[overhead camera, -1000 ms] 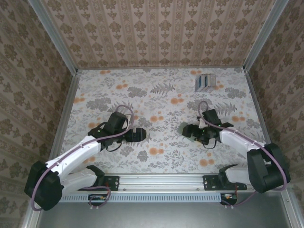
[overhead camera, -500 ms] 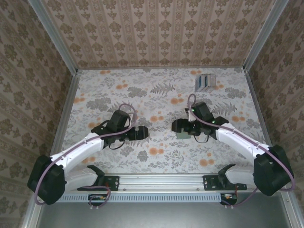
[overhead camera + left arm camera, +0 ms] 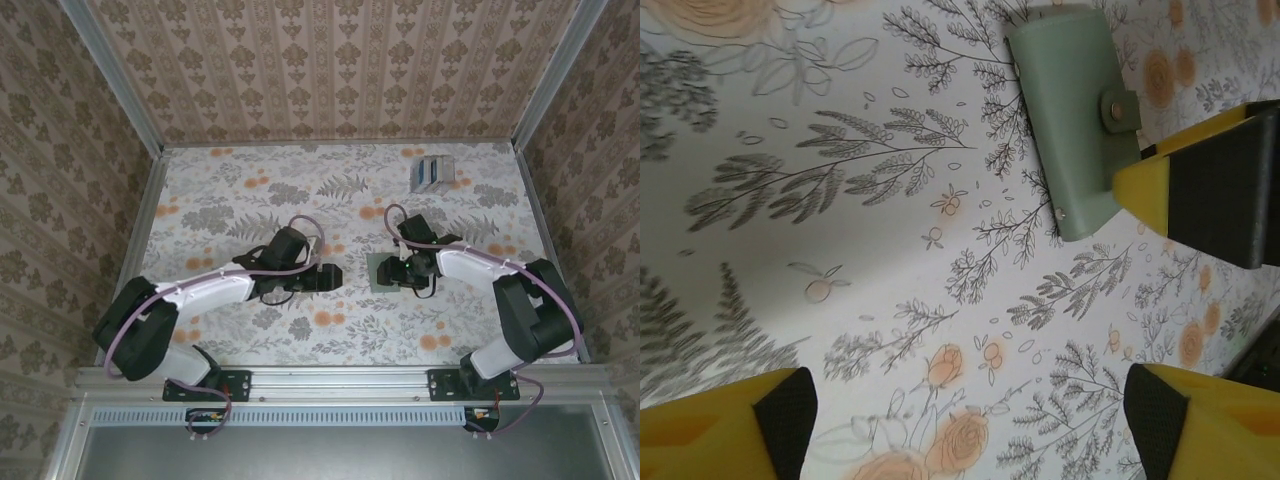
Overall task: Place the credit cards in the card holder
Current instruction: Rotate the card holder at the center of the table.
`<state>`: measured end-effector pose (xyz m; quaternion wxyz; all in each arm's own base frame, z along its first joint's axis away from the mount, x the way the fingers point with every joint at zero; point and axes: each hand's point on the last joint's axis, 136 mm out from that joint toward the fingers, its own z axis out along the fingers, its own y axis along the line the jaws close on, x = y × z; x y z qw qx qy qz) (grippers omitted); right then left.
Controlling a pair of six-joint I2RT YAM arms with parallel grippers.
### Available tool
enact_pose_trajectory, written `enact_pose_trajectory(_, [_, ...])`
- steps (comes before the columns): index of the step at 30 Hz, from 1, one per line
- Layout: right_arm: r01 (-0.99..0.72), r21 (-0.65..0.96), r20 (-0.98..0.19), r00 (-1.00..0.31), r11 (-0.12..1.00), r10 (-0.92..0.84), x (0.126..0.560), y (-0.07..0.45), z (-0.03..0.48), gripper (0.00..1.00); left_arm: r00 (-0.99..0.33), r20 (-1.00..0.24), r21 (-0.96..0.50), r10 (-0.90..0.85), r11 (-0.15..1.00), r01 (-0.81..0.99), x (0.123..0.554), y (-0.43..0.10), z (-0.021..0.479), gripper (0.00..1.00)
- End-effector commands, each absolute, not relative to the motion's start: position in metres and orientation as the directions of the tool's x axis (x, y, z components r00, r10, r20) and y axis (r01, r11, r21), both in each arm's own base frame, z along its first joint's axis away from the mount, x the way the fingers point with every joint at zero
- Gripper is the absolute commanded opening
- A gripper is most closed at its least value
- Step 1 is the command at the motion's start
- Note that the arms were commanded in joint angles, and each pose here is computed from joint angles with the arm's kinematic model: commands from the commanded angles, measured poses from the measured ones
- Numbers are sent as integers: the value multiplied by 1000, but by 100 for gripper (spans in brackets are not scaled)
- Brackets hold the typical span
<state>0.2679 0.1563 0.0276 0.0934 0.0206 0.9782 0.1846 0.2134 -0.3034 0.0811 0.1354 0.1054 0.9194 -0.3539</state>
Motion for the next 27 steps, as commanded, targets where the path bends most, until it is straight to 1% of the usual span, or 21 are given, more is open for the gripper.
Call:
enact_pose_trajectory(1, [-94, 515, -188, -982, 852, 5, 265, 195, 39, 57, -941, -329, -687, 81, 663, 297, 220, -327, 93, 79])
enact_pose_trajectory(3, [-97, 555, -181, -984, 826, 6, 262, 204, 40, 53, -943, -324, -688, 78, 664, 292, 222, -329, 90, 76])
enact_pose_trajectory(8, [-98, 584, -170, -985, 806, 4, 259, 211, 36, 42, -945, -319, -674, 78, 683, 284, 229, -330, 80, 73])
enact_pose_trajectory(11, [-86, 587, -157, -988, 805, 9, 258, 211, 36, 40, -950, -299, -662, 91, 697, 275, 236, -331, 70, 71])
enact_pose_trajectory(13, [-79, 573, -169, -985, 816, 23, 258, 207, 41, 43, -949, -297, -652, 108, 703, 284, 241, -333, 65, 72])
enact_pose_trajectory(17, [-51, 554, -221, -971, 831, 88, 261, 192, 61, 53, -939, -302, -614, 163, 720, 323, 256, -337, 63, 72])
enact_pose_trajectory(20, [-3, 530, -266, -950, 848, 163, 265, 170, 75, 54, -931, -302, -608, 205, 711, 354, 264, -346, 65, 71])
enact_pose_trajectory(22, [40, 525, -277, -936, 850, 215, 267, 154, 79, 54, -929, -291, -624, 230, 690, 367, 265, -355, 64, 69])
enact_pose_trajectory(24, [83, 538, -266, -928, 839, 262, 268, 143, 80, 54, -931, -268, -637, 248, 679, 365, 264, -362, 58, 65])
enact_pose_trajectory(27, [89, 571, -243, -931, 816, 272, 265, 142, 80, 55, -932, -242, -637, 271, 680, 363, 263, -366, 46, 63])
